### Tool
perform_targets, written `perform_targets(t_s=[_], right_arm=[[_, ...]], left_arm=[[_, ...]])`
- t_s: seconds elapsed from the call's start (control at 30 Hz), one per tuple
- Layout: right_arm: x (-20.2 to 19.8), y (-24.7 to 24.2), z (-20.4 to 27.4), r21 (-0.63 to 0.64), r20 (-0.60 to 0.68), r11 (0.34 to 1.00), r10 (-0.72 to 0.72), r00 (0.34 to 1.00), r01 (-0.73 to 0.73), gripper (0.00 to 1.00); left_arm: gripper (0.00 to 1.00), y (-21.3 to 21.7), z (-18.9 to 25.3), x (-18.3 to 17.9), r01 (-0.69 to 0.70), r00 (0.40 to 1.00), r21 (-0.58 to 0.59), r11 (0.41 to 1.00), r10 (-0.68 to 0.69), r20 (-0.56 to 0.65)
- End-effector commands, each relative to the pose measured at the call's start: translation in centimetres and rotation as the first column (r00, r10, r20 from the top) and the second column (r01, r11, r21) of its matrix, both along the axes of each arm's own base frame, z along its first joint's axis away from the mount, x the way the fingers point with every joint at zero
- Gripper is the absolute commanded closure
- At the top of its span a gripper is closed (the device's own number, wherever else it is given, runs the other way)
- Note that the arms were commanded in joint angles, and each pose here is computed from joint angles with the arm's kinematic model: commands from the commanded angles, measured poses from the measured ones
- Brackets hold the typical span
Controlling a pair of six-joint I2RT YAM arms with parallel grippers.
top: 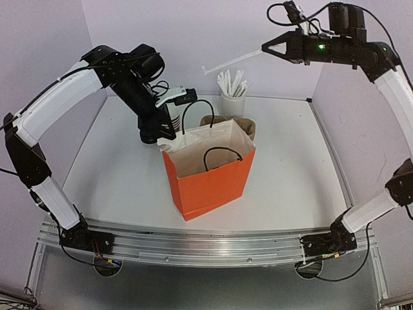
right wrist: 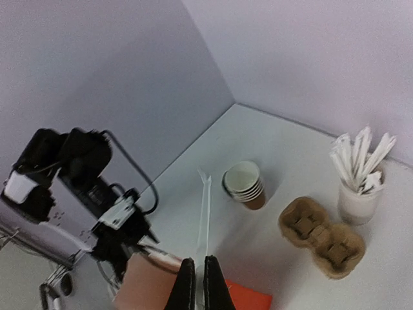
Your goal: Pack the takeout coffee
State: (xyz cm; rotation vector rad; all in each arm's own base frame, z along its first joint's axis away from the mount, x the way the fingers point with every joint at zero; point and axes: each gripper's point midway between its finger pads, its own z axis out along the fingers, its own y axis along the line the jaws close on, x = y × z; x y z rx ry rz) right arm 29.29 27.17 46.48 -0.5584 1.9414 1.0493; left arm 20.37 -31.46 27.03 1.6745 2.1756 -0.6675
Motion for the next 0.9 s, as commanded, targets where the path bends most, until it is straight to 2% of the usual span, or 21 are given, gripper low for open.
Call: perform_targets(t_s=[0.0, 0.23, 0.43, 0.5, 0.63, 0.87], right_arm=[[-7.8, -0.1, -0.9, 0.133, -0.215, 0.969, 0.233, 0.949, -0.207, 1.0], [-11.8, -1.2, -2.0, 0.19, -0.296, 0.946, 0.31, 0.903, -0.262, 1.0], [-12.2, -1.7, -3.1, 0.17, -0.29, 0.954, 0.289, 0.912, -0.248, 1.0], [-11.7, -1.5, -3.7, 0.168, -0.334, 0.959, 0.274, 0.902, -0.229, 1.0], [-9.1, -0.1, -7.9, 0.094, -0.445, 0.981, 0.192, 0.875, -0.168, 1.0], [-7.0, 4.1, -12.3, -0.131, -0.429, 0.971, 0.128, 0.894, -0.202, 1.0]], left_arm=[[0.76, 2.0, 0.8, -1.4, -0.018, 1.0, 0.028, 0.999, 0.018, -0.02], [0.76, 1.7, 0.8, -1.4, -0.016, 0.999, 0.023, 1.0, 0.016, -0.034], [0.76, 1.7, 0.8, -1.3, -0.02, 0.999, 0.027, 0.999, 0.021, -0.033], [0.76, 1.7, 0.8, -1.3, -0.022, 0.999, 0.029, 0.999, 0.023, -0.03], [0.76, 1.7, 1.2, -0.9, -0.025, 1.0, 0.025, 0.999, 0.025, -0.002], [0.76, 2.0, 2.7, -0.4, -0.027, 0.998, 0.006, 1.0, 0.026, 0.054]])
